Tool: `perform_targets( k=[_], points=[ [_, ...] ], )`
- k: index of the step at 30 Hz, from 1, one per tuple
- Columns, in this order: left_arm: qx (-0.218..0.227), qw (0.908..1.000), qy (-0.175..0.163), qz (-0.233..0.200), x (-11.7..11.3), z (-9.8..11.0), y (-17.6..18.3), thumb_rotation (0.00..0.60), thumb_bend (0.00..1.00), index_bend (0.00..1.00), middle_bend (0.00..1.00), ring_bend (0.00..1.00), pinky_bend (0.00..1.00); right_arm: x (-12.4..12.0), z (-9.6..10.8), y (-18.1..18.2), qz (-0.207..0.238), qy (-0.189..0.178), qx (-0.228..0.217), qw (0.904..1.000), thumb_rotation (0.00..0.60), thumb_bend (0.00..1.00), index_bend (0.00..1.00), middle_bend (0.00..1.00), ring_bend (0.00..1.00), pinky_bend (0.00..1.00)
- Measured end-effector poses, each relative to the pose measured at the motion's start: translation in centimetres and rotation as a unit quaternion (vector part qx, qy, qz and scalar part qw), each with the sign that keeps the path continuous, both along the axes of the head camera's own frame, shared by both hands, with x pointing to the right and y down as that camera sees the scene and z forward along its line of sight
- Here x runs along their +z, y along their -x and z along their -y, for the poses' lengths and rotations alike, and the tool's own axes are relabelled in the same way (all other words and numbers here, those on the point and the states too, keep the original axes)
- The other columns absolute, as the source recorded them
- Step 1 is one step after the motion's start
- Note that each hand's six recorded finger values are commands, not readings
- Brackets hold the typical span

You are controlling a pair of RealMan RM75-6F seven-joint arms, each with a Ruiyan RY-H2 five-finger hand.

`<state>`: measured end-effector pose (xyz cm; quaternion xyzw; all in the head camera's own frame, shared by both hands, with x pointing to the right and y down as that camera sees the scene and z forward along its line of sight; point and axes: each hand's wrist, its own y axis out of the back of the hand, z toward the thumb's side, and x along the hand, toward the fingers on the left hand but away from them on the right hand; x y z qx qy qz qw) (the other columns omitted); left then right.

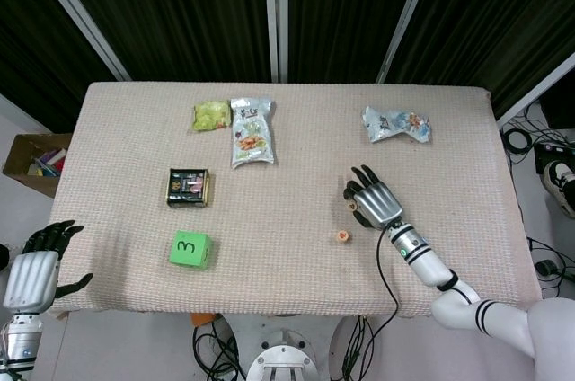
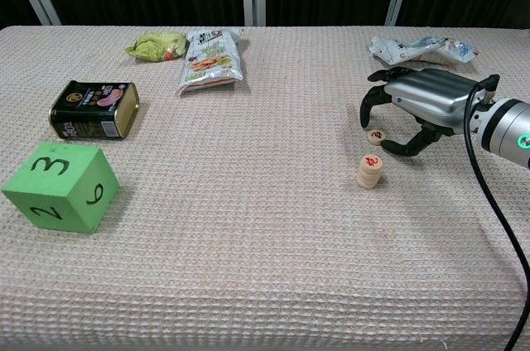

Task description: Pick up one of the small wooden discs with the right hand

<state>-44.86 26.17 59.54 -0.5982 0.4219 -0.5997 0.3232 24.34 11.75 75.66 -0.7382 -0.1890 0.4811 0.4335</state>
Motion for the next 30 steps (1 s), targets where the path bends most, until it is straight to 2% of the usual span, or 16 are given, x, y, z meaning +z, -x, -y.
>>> perform_targets(
  k=[14,19,25,30],
  points=[
    [-0.003,1.0,0.0,0.0,0.0,-0.1,0.2,0.6,0.11,0.23,0.15,0.12,0.17,0.1,0.1,0.0,-0.002,-0.001,0.002,1.0,0.6,0.34,0.49,0.31,0.0,0.0],
    [-0.002,1.0,-0.002,0.001,-0.2,-0.1,0.3,0.6,0.11,0.23,0.15,0.12,0.17,-0.3,0.3,0.0,0.0,-0.006,0.002,1.0,0.6,0.34,0.49,0.31,0.0,0.0],
    [-0.001,1.0,-0.003,0.001,-0.2,0.0,0.2,0.6,0.11,0.23,0.15,0.12,0.17,-2.7,0.4,0.4,0.022,-0.019,-0.009,0.9995,0.6,0.34,0.5,0.32,0.0,0.0],
    [0.001,1.0,-0.003,0.001,-0.2,0.0,0.1,0.6,0.11,0.23,0.15,0.12,0.17,-6.2,-0.3,1.3,0.051,-0.024,-0.03,0.998,0.6,0.34,0.5,0.32,0.0,0.0]
  ],
)
